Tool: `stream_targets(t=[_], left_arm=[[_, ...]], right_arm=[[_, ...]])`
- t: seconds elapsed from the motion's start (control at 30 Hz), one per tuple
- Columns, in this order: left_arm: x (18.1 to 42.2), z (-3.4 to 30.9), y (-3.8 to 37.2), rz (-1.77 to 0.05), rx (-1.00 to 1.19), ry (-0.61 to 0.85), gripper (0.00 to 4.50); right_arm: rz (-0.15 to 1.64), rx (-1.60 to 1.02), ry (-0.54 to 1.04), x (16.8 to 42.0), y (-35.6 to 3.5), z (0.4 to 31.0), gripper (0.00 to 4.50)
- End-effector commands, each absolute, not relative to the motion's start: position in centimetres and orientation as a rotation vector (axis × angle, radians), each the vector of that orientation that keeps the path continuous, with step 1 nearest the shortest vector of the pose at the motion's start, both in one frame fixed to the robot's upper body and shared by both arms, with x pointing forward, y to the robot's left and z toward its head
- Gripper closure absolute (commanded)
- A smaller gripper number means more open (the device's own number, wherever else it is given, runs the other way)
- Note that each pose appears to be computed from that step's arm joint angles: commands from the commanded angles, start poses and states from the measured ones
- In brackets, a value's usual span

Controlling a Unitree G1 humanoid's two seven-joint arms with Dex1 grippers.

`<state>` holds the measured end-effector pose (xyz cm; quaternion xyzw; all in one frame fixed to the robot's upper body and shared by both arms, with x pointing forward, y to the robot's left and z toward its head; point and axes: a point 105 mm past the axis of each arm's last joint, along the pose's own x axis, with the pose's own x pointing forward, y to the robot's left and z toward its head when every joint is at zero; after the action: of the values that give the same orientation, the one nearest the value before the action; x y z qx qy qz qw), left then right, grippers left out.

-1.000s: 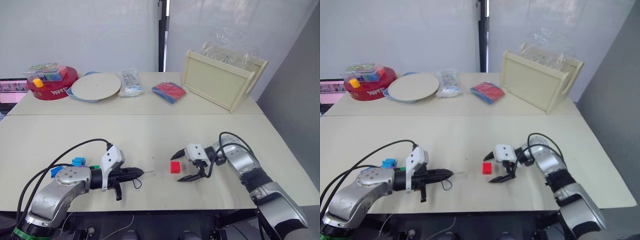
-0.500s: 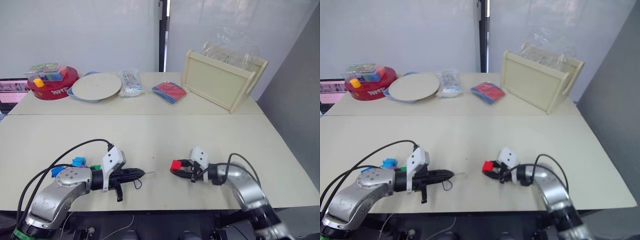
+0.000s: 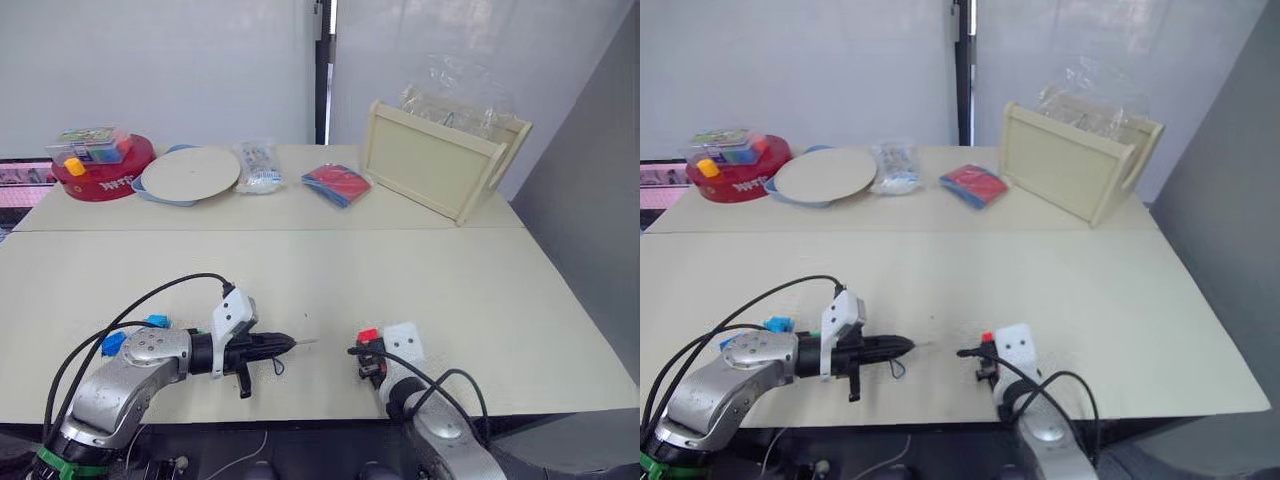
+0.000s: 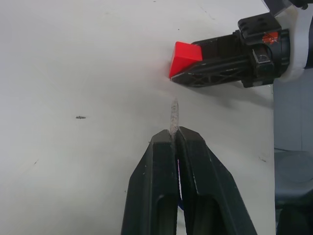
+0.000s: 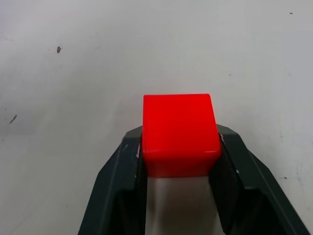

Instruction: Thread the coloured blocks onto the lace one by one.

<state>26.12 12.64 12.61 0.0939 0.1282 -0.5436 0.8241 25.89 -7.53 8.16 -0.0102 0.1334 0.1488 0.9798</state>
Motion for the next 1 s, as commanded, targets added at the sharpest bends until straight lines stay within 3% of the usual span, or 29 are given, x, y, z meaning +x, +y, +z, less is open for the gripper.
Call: stream_targets(t=[0.03, 0.2, 0.3, 0.43, 0.57, 0.77, 0.93, 1.0], left_arm=[[26.1, 13.1, 12.7, -1.168, 0.226, 0.258, 4.5], [26.0, 13.1, 12.7, -1.166, 0.226, 0.259, 4.5], [26.0, 13.2, 12.7, -1.164, 0.225, 0.257, 4.5], [26.0, 13.2, 12.6, -1.17, 0.222, 0.257, 4.5], [25.7, 12.9, 12.6, -1.178, 0.22, 0.267, 4.5], [25.6, 13.1, 12.4, -1.176, 0.215, 0.266, 4.5], [25.7, 13.1, 12.5, -1.176, 0.217, 0.265, 4.5], [25.7, 13.2, 12.4, -1.177, 0.216, 0.262, 4.5]], right_arm=[[0.317, 0.005, 0.265, 25.6, -7.4, 8.4, 1.69], [0.428, -0.05, 0.171, 26.0, -8.4, 10.6, 0.03], [0.538, -0.114, 0.146, 25.9, -9.0, 11.5, 0.03], [1.008, -0.277, 0.157, 24.5, -9.3, 12.3, 0.03], [1.317, -0.438, 0.212, 25.7, -10.2, 11.9, 0.03], [1.421, -0.617, 0.186, 29.8, -11.1, 11.7, 0.03], [1.538, -0.675, 0.204, 31.1, -11.5, 10.8, 0.03], [1.55, -0.67, 0.198, 31.4, -11.6, 10.7, 0.56]])
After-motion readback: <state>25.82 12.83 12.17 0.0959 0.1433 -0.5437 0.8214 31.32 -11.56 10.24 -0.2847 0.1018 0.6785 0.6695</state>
